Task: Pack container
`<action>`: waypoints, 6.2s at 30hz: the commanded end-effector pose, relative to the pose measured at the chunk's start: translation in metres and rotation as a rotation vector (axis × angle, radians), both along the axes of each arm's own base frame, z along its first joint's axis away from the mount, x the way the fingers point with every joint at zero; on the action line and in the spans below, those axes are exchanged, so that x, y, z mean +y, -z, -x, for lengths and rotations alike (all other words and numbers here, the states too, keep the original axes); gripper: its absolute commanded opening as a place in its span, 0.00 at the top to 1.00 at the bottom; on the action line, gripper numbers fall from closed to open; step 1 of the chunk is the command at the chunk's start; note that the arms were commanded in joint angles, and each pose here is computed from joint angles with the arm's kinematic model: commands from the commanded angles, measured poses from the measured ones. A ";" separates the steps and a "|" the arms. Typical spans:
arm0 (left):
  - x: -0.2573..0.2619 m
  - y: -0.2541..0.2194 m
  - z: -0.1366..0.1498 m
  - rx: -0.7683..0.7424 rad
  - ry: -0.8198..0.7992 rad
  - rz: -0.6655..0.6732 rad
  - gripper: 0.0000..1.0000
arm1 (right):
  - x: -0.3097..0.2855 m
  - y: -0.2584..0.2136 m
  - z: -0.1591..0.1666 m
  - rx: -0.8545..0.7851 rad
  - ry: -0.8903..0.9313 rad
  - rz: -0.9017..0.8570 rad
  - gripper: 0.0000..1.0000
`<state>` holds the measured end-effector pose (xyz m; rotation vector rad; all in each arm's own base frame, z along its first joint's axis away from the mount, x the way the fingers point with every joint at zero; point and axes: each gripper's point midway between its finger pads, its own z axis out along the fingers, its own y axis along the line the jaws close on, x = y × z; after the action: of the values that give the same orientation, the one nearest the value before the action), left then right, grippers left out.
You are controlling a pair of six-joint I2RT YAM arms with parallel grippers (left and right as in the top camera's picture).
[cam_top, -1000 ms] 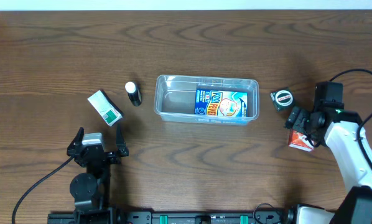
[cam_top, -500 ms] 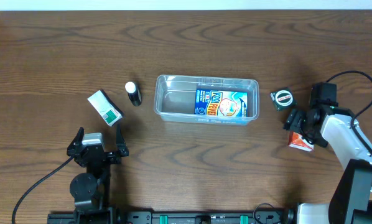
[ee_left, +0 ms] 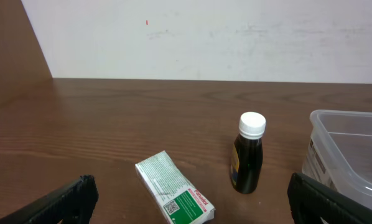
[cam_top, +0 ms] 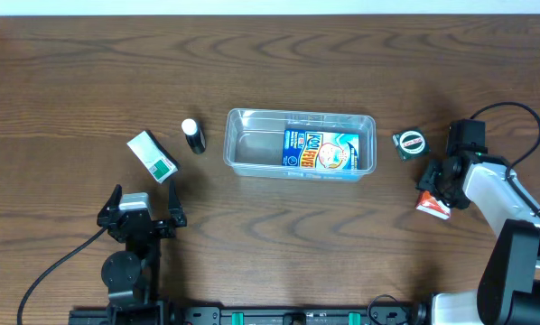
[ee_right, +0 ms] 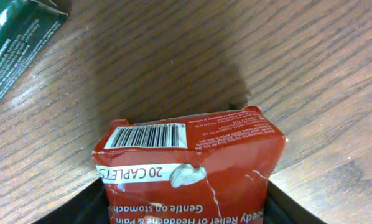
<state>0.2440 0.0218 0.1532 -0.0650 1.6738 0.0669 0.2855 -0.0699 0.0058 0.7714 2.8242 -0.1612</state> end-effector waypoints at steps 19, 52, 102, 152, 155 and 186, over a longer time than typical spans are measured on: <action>-0.001 0.015 0.001 0.044 0.005 0.014 0.02 | 0.036 -0.189 -0.053 -0.536 -0.171 -0.127 0.40; -0.001 0.015 0.001 0.044 0.005 0.014 0.02 | 0.375 -0.143 -0.107 -0.783 -0.667 -0.441 0.44; -0.001 0.015 0.001 0.044 0.005 0.014 0.02 | 0.408 -0.051 -0.090 -0.620 -0.545 -0.467 0.29; -0.001 0.015 0.001 0.044 0.005 0.014 0.02 | 0.384 -0.065 -0.101 -0.633 -0.590 -0.382 0.53; -0.001 0.015 0.001 0.044 0.005 0.014 0.02 | 0.383 -0.064 -0.100 -0.624 -0.590 -0.379 0.56; -0.001 0.015 0.001 0.044 0.005 0.014 0.02 | 0.372 -0.043 -0.093 -0.543 -0.523 -0.367 0.82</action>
<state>0.2440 0.0218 0.1531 -0.0647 1.6742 0.0671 0.3737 0.3028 0.0423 0.0288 2.4493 0.5565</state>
